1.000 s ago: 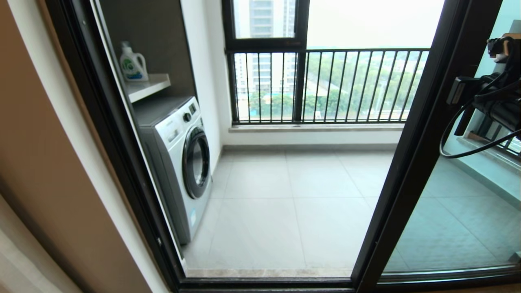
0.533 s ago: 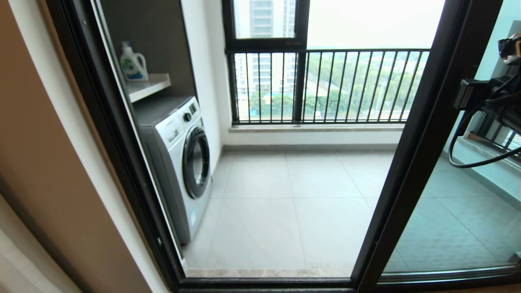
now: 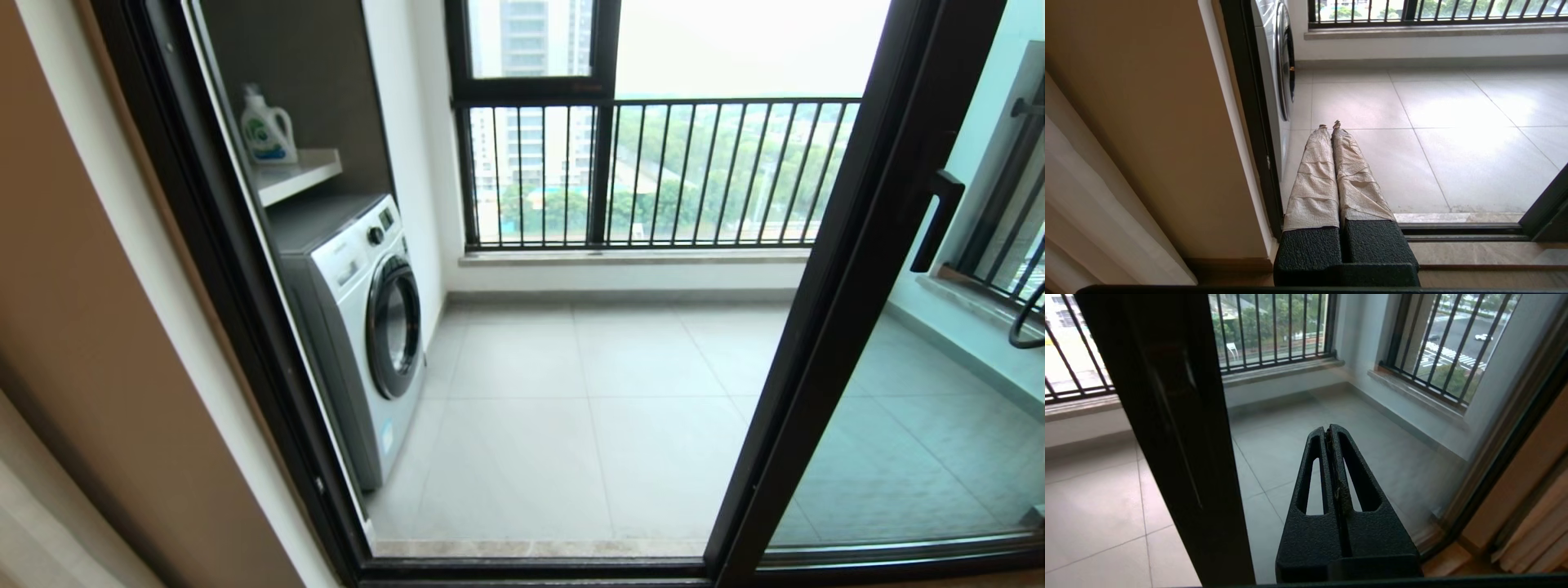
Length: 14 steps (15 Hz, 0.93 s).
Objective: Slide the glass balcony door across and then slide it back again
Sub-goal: Close the slid door
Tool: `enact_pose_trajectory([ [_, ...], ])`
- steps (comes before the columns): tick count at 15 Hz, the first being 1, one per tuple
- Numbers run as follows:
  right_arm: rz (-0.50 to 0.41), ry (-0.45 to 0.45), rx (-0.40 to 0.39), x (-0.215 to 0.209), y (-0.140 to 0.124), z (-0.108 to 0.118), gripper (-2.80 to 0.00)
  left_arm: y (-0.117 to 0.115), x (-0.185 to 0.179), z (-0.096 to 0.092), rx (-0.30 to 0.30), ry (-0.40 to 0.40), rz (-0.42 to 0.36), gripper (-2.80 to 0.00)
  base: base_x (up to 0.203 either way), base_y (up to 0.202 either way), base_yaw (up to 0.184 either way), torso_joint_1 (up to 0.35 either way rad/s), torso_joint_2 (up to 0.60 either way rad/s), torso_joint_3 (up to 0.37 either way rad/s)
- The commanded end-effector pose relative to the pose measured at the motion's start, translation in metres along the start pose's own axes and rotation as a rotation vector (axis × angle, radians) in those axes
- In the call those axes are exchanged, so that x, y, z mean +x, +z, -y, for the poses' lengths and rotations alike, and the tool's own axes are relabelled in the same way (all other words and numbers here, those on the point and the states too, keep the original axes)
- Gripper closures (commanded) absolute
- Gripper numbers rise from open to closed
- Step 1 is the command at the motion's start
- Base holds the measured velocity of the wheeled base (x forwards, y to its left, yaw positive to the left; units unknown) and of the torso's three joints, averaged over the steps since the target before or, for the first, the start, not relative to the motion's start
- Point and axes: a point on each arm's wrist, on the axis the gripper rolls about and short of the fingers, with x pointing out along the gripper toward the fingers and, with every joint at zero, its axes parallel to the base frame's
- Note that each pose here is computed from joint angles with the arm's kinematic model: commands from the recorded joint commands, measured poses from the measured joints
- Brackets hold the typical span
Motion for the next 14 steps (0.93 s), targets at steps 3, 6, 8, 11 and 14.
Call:
enact_pose_trajectory([
  [3, -0.044, -0.035, -0.003, 0.026, -0.017, 0.012, 0.00, 0.000, 0.000, 0.000, 0.000, 0.000, -0.002, 0.00, 0.000, 0.000, 0.000, 0.000, 0.00, 0.000],
  [6, -0.057, 0.017, 0.009, 0.058, -0.033, 0.009, 0.00, 0.000, 0.000, 0.000, 0.000, 0.000, -0.002, 0.00, 0.000, 0.000, 0.000, 0.000, 0.00, 0.000],
  [8, -0.040, 0.033, 0.013, 0.079, -0.035, 0.007, 0.00, 0.000, 0.000, 0.000, 0.000, 0.000, -0.002, 0.00, 0.000, 0.000, 0.000, 0.000, 0.00, 0.000],
  [11, -0.009, 0.069, 0.013, 0.098, -0.035, -0.002, 0.00, 0.000, 0.000, 0.000, 0.000, 0.000, -0.002, 0.00, 0.000, 0.000, 0.000, 0.000, 0.00, 0.000],
  [14, -0.009, 0.123, 0.012, 0.099, -0.036, -0.023, 0.00, 0.000, 0.000, 0.000, 0.000, 0.000, -0.002, 0.00, 0.000, 0.000, 0.000, 0.000, 0.00, 0.000],
])
